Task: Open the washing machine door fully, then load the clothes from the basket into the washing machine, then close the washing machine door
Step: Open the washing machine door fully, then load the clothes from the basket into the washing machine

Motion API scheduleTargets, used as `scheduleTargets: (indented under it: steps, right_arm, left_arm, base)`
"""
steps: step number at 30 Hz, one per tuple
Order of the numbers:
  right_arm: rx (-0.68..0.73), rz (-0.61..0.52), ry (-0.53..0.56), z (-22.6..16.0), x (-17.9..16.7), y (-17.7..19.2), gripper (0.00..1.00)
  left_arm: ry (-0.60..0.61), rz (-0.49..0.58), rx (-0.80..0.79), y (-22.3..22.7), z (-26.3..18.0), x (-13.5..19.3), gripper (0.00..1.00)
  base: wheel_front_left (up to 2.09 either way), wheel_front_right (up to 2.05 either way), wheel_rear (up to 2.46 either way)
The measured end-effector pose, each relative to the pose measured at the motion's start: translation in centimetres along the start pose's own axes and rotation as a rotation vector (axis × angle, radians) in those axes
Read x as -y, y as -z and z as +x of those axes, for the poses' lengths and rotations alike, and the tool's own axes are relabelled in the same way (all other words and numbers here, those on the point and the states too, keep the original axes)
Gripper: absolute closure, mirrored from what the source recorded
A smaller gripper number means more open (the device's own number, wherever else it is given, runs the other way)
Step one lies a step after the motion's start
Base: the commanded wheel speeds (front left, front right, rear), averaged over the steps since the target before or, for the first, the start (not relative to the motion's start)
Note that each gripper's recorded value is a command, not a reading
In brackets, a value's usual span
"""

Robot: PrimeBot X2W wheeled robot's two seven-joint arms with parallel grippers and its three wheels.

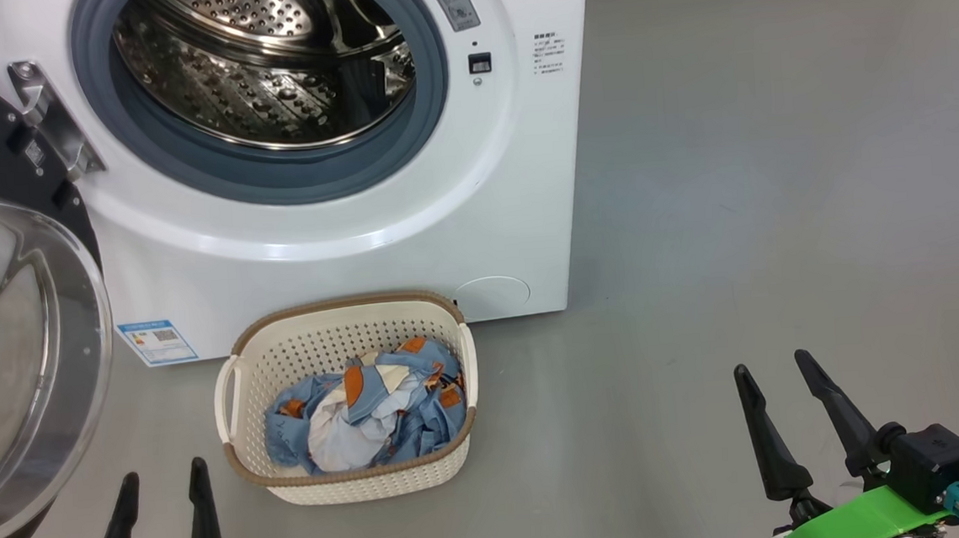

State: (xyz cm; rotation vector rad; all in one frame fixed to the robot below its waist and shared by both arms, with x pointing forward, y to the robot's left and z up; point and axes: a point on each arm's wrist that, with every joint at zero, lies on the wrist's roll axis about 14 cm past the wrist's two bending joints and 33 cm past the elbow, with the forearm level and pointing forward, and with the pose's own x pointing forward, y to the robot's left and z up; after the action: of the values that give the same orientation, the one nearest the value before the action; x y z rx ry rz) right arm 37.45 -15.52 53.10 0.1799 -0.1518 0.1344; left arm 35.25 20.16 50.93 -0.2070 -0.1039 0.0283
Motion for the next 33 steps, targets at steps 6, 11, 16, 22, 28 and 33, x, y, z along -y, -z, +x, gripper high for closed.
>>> scheduleTargets:
  steps: [6,11,16,22,28,33]
  right_arm:
    - [-0.016,0.003,-0.001,0.1,0.0,0.6,0.00]
    - [-0.024,0.006,-0.002,0.1,-0.1,0.8,0.00]
    - [-0.030,0.007,-0.003,0.2,-0.2,1.1,0.00]
    - [-0.040,0.009,-0.003,0.2,-0.2,1.4,0.00]
    - [-0.053,0.012,-0.003,0.2,-0.2,1.8,0.00]
    - [-0.059,0.017,-0.003,0.3,-0.2,2.1,0.00]
  left_arm:
    - [-0.006,0.001,-0.002,0.1,0.0,-0.2,0.00]
    - [-0.008,0.001,-0.001,0.0,0.0,-0.3,0.00]
    - [-0.006,0.001,-0.005,0.1,0.0,-0.2,0.00]
    - [-0.011,0.002,-0.009,0.3,0.0,-0.4,0.00]
    - [-0.020,0.004,-0.012,0.4,0.1,-0.7,0.00]
    - [-0.045,0.011,0.016,-0.5,0.6,-1.6,0.00]
  base:
    - [0.00,0.00,0.00]
    - [0.00,0.00,0.00]
    - [0.22,-0.22,0.00]
    - [0.95,-0.95,0.00]
    - [1.77,-1.77,0.00]
    - [1.85,-1.85,0.00]
